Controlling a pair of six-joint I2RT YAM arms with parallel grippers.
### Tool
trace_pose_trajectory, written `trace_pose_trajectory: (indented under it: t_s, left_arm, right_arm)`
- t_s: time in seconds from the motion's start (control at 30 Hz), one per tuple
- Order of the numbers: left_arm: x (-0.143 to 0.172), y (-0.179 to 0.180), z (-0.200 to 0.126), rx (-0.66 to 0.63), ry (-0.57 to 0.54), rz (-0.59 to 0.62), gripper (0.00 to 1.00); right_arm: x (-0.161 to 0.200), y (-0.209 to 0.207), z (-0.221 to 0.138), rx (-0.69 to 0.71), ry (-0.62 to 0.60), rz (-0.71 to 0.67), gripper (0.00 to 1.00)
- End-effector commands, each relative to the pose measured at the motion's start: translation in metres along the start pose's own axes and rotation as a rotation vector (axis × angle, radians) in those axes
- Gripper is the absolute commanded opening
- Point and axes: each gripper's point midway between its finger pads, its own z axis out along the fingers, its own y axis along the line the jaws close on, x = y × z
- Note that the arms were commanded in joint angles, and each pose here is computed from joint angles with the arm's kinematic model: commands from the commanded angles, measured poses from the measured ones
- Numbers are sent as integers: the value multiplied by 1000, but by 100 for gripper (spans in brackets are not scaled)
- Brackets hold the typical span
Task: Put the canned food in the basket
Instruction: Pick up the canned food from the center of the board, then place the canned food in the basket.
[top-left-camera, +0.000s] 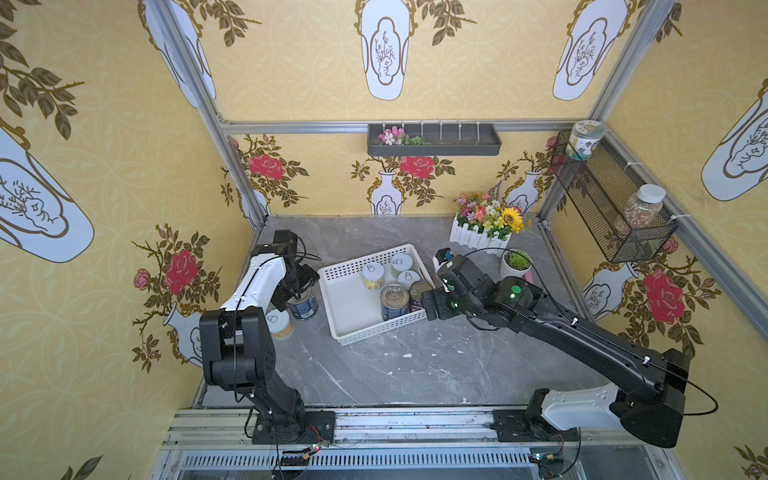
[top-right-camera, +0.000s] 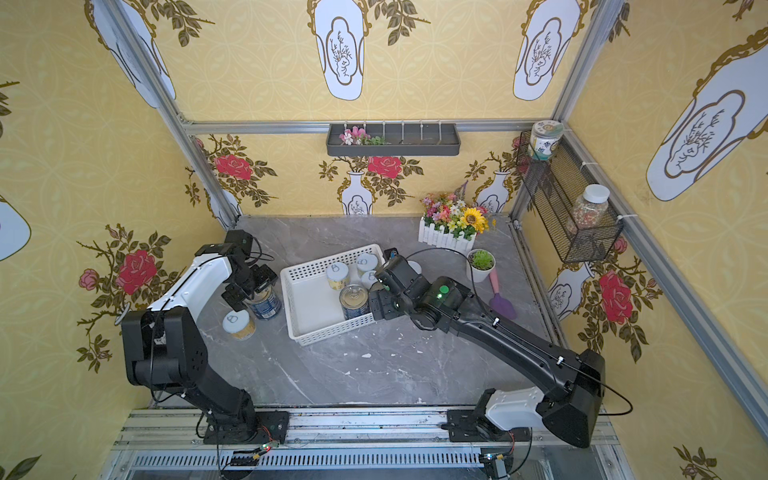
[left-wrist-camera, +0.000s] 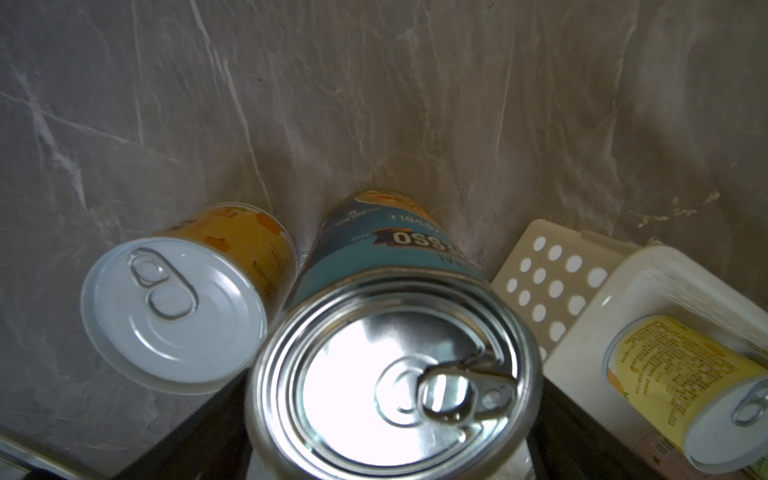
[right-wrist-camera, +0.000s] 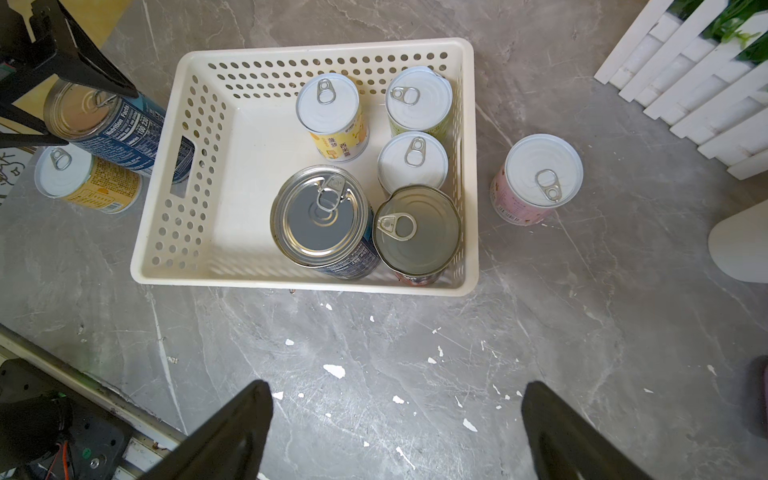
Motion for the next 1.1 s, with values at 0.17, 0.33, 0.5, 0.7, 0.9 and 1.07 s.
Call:
trace_pose_trajectory:
  t_s: [0.17,0.33,0.5,0.7,0.9,1.07]
  left_arm:
    - [0,5,4,-26,-1,3,95]
    - [0,7,2,-32,0,-4,60]
    - [4,8,-7,-26,10,-15,42]
    - [1,5,-60,54,-53,-37,42]
    - [18,-10,-132,286,-95,-36,41]
    - [49,-23,-174,452,-87,-34,41]
  right_arm:
    - [-5,2,0,-8,-16,2,97]
    - [-5,3,1,-10,-13,2,97]
    - [-4,4,3,-9,-7,-2,97]
    - [-3,4,6,-5,2,-3,97]
    - [-5,3,5,1,-6,1,97]
    - [-7,-2,-1,2,-33,15,97]
